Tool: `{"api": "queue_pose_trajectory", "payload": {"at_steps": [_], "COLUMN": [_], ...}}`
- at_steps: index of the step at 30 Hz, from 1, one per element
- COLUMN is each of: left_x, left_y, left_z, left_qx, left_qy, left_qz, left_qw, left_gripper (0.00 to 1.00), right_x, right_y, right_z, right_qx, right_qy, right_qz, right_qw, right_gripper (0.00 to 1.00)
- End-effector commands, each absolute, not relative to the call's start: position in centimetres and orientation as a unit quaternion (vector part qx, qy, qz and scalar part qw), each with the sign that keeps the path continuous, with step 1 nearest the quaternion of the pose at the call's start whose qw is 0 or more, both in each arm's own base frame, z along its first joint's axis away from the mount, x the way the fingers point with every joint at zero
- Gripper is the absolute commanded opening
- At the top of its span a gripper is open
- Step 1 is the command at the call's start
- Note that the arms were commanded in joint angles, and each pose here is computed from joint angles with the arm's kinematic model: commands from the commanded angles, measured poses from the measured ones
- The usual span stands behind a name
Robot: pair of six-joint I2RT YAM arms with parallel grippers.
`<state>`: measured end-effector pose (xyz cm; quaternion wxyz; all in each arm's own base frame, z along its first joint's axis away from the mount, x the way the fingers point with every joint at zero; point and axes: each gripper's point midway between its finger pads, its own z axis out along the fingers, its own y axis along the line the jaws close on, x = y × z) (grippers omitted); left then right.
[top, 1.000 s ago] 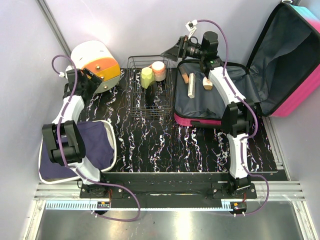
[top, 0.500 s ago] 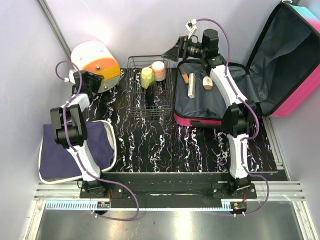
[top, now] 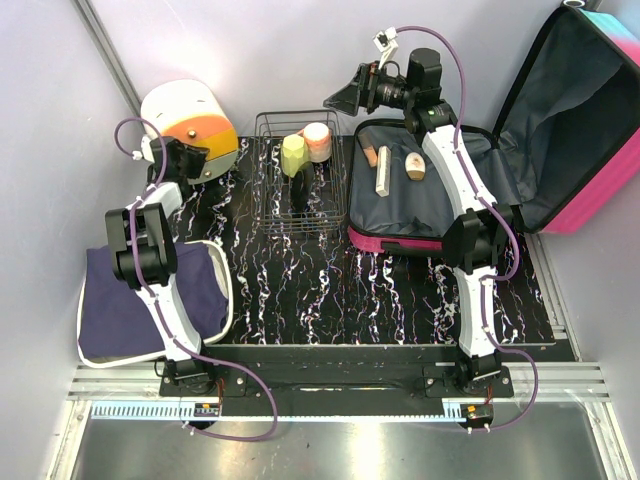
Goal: Open, take out, and arrange the luggage
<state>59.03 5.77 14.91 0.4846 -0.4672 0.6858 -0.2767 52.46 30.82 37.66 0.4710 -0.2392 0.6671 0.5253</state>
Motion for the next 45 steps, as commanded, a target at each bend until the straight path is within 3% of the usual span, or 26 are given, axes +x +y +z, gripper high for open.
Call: {"api": "queue_pose_trajectory", "payload": {"at_steps": [1,4,11,30,31,32,35,40,45], "left_x": [60.3,59.6,57.0,48.9,48.5,48.4,48.2,47.0,45.1], "left_y": [7.7,7.1,5.9,-1.4,-1.5,-1.6,-1.6,-1.4,-0.7], "left_z": [18.6,18.7,19.7,17.9,17.9,17.9,18.8,22.7,27.0], "left_qx": [-0.468,-0.463,-0.452,-0.450,-0.449,-0.448,-0.431,-0.329,-0.198], "left_qy": [0.644,0.647,0.647,0.683,0.684,0.685,0.692,0.716,0.743], "left_qz": [-0.278,-0.283,-0.295,-0.322,-0.321,-0.322,-0.315,-0.280,-0.193], "left_qw": [0.538,0.536,0.538,0.478,0.477,0.477,0.486,0.549,0.610], "left_gripper": [0.33,0.20,0.05,0.07,0.11,0.52,0.99,0.99,0.99], "right_x": [52.5,52.3,51.9,50.1,50.0,50.1,51.2,55.7,59.8], "right_y": [30.9,30.8,30.9,30.6,30.5,30.3,29.2,24.1,17.6], "right_z": [38.8,38.9,38.9,38.3,38.3,38.0,37.9,35.4,26.9], "right_qx": [-0.250,-0.253,-0.258,-0.276,-0.275,-0.274,-0.254,-0.189,-0.114], "right_qy": [0.657,0.657,0.655,0.657,0.658,0.661,0.670,0.716,0.820], "right_qz": [0.517,0.517,0.519,0.521,0.520,0.518,0.500,0.446,0.306], "right_qw": [0.488,0.487,0.484,0.470,0.470,0.470,0.486,0.502,0.470], "right_gripper": [1.00,1.00,1.00,1.00,1.00,1.00,1.00,1.00,1.00]}}
